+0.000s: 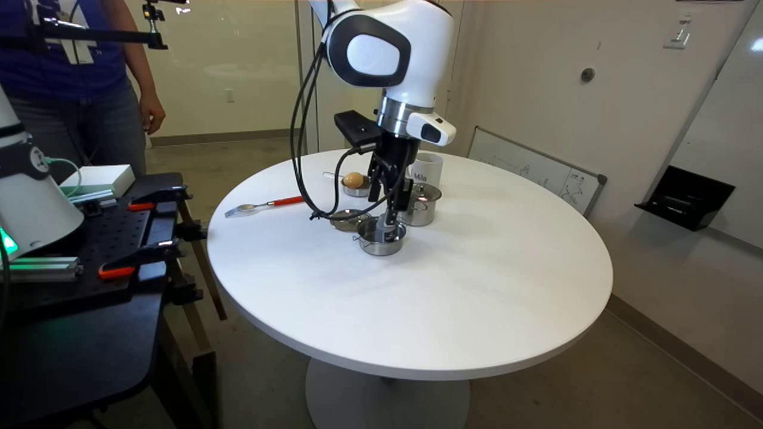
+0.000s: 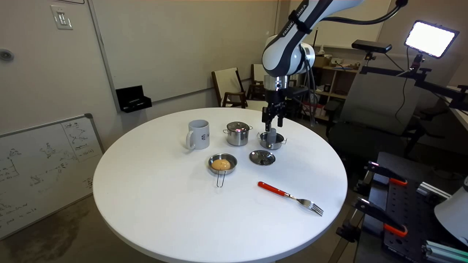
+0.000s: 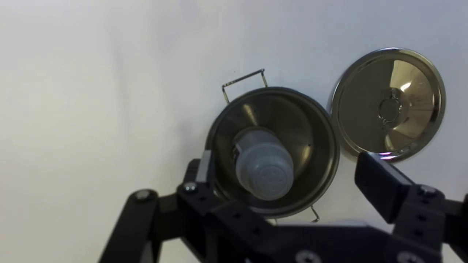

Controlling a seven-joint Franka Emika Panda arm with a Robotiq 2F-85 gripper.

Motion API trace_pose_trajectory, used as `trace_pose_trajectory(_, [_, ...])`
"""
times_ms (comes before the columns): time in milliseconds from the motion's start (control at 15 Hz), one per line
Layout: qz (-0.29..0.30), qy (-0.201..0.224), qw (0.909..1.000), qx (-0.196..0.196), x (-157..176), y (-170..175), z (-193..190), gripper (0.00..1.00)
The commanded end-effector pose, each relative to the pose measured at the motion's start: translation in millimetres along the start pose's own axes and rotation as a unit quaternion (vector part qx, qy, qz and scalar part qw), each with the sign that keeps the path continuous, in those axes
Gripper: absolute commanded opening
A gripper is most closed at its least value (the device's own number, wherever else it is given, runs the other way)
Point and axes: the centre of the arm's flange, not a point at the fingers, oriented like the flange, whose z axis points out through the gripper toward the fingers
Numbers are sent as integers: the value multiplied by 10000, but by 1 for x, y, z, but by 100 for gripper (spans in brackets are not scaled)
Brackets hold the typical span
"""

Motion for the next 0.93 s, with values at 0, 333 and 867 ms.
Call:
trace_pose_trajectory(0, [84,-25,9999,-53,-5,-2,-4,68])
trace_pose_trajectory(333, [86,-14,10000,-44,-4,-1,-3,32])
trace_pose_trajectory(867, [127,6,9999,-49,-5,-2,-5,0])
